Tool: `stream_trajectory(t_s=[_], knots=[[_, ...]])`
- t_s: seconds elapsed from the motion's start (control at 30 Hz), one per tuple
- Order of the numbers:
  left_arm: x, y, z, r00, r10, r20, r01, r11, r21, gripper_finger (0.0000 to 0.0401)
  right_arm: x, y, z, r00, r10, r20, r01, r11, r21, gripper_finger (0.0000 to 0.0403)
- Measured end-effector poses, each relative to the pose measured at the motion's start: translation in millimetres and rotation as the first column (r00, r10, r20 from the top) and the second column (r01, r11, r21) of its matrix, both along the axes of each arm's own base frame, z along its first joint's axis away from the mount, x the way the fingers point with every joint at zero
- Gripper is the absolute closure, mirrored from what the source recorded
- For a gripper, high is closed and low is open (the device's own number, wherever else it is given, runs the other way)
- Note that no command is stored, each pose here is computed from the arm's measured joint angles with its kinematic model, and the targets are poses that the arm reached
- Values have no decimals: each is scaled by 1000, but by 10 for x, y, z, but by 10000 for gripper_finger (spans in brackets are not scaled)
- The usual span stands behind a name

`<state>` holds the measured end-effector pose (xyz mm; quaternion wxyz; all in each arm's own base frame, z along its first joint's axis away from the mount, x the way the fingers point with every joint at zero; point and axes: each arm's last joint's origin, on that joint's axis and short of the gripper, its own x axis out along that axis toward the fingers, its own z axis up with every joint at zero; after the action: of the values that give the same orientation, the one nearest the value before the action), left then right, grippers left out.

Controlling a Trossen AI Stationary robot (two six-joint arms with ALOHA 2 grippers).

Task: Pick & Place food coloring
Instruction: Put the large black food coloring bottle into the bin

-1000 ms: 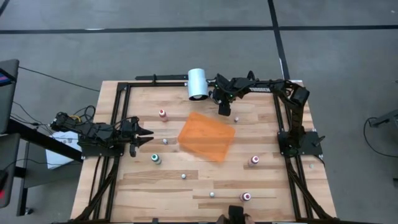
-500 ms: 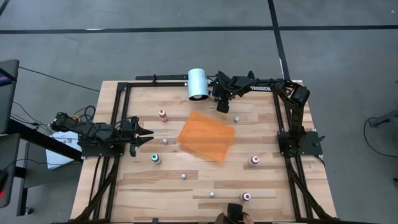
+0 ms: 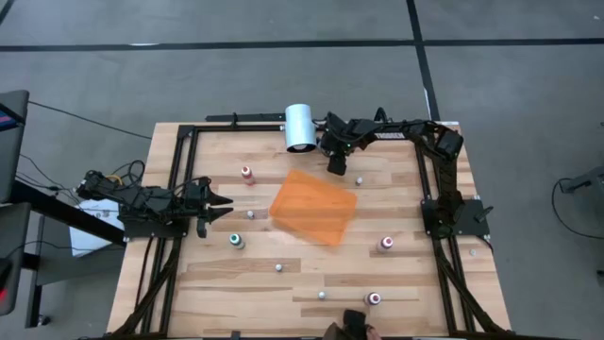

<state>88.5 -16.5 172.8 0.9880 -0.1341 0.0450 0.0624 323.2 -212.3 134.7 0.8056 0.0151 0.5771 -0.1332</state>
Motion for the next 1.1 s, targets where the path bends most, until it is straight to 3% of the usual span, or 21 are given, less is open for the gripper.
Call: stream_trajectory(t_s=[0.27,0.53,0.87,1.1], knots=[[0,0,1,1000,0,0,0,1000,-1,282,-17,-51,0,998,-55,26,55,998,15,233],[0,0,-1,1000,0,-1,0,1000,8,282,-7,-33,0,996,-83,26,82,996,25,289],[0,0,-1,1000,-1,-2,1,1000,12,282,-32,-23,-5,991,-134,5,134,990,52,262],[0,0,-1,1000,0,-2,0,1000,12,282,-66,6,-9,990,-133,-40,136,988,74,291]])
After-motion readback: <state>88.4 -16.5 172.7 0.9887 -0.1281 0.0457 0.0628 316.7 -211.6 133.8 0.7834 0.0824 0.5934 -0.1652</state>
